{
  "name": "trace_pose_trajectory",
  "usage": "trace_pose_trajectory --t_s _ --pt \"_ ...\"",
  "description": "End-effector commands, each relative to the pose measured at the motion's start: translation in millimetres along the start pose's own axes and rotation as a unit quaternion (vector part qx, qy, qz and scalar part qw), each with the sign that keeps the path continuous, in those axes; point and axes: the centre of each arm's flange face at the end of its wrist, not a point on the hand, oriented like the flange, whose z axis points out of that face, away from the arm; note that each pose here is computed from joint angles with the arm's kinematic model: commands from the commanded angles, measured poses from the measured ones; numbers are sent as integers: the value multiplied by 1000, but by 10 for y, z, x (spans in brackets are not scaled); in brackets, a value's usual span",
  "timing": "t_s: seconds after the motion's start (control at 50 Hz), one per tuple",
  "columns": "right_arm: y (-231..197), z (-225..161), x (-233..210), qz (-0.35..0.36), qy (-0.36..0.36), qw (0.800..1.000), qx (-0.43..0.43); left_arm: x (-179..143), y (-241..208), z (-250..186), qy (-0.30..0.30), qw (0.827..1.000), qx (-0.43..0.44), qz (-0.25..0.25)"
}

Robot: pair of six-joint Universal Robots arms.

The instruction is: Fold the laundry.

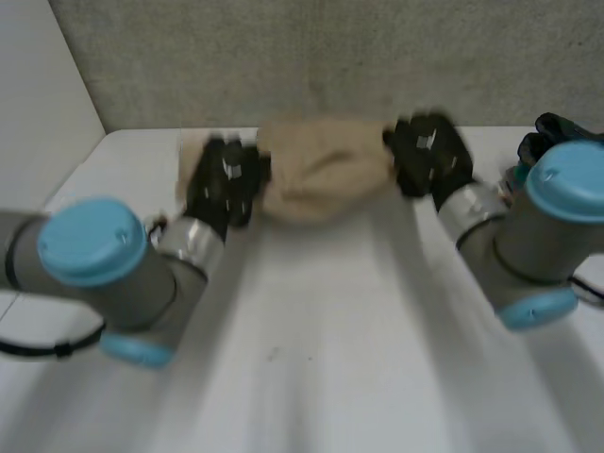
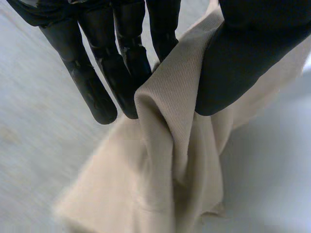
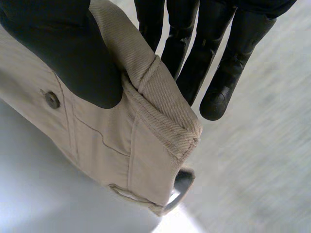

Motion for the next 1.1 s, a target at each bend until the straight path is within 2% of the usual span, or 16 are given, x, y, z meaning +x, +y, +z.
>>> trace_pose_trajectory --t_s 0.02,0.2,0.28,0.34,0.44,0.52,0.7,0.9,1.1 --pt "478 -333 -274 -9 -59 991 -118 308 278 -499 47 994 -104 -3" --pt "600 -629 -389 1 -81 984 -160 -42 58 -621 1 991 -133 -10" --pt "562 -697 -374 6 -80 984 -160 -282 72 -605 -37 989 -135 -40" --pt "576 -709 -370 9 -83 983 -161 -363 129 -609 -52 985 -144 -83" --pt "637 -698 -256 15 -70 983 -168 -364 237 -652 -59 975 -160 -142" --pt "638 -689 -242 14 -67 984 -167 -402 311 -629 -69 970 -168 -159" --pt "650 -679 -228 14 -65 984 -166 -246 545 -629 -43 965 -204 -161" --pt "654 -676 -251 15 -68 984 -166 -85 597 -666 21 961 -215 -173" --pt "644 -671 -245 16 -65 984 -166 -36 754 -578 18 960 -222 -171"
